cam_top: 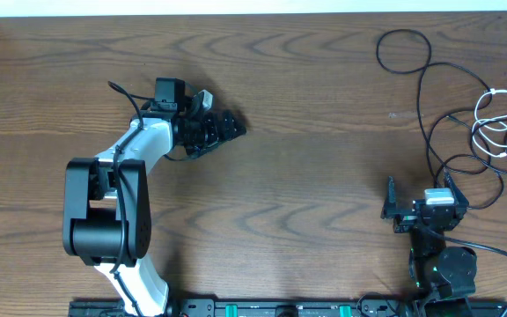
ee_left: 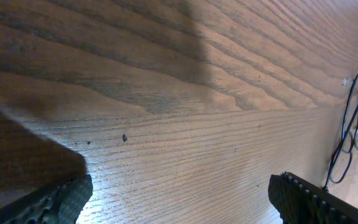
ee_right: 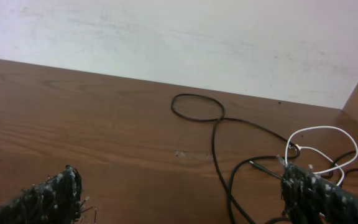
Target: Untangle cables
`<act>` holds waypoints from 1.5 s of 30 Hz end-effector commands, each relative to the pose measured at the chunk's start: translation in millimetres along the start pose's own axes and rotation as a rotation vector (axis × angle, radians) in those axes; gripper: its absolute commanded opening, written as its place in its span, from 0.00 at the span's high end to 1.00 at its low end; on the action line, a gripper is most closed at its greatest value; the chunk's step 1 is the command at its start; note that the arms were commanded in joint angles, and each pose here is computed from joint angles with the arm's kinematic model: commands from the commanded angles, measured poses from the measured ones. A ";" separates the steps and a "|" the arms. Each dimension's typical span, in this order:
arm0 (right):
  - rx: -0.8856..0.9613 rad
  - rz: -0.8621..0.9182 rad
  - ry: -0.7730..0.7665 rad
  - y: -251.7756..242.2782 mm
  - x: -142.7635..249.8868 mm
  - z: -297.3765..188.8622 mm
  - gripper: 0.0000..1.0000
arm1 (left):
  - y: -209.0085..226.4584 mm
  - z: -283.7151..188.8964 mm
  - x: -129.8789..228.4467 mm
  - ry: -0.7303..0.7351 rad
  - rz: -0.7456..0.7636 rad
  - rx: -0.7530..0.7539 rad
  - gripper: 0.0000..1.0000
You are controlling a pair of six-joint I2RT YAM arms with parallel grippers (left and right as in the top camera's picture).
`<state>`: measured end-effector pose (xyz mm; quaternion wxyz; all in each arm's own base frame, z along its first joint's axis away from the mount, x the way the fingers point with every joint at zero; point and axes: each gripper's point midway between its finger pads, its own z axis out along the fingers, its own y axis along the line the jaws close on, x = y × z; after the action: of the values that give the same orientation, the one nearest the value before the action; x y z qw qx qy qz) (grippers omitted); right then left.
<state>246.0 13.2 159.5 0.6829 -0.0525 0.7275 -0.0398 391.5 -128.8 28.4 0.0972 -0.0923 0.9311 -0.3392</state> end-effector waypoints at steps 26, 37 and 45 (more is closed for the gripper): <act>-0.002 -0.014 -0.001 0.1 0.2 -0.3 0.01 | -4.5 -76.7 -43.7 -0.327 0.123 -0.260 0.03; -0.002 -0.014 -0.002 0.1 0.1 -0.3 0.01 | -13.7 -112.3 -31.0 -0.595 0.520 -0.289 0.03; -0.002 -0.014 -0.002 0.1 0.1 -0.3 0.01 | 4.6 -105.8 1.1 -0.734 0.726 -0.302 0.03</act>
<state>245.9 13.8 159.6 0.6831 -0.0537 0.7273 -0.0385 378.2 -64.5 115.1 0.5071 0.0728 0.8500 -0.1227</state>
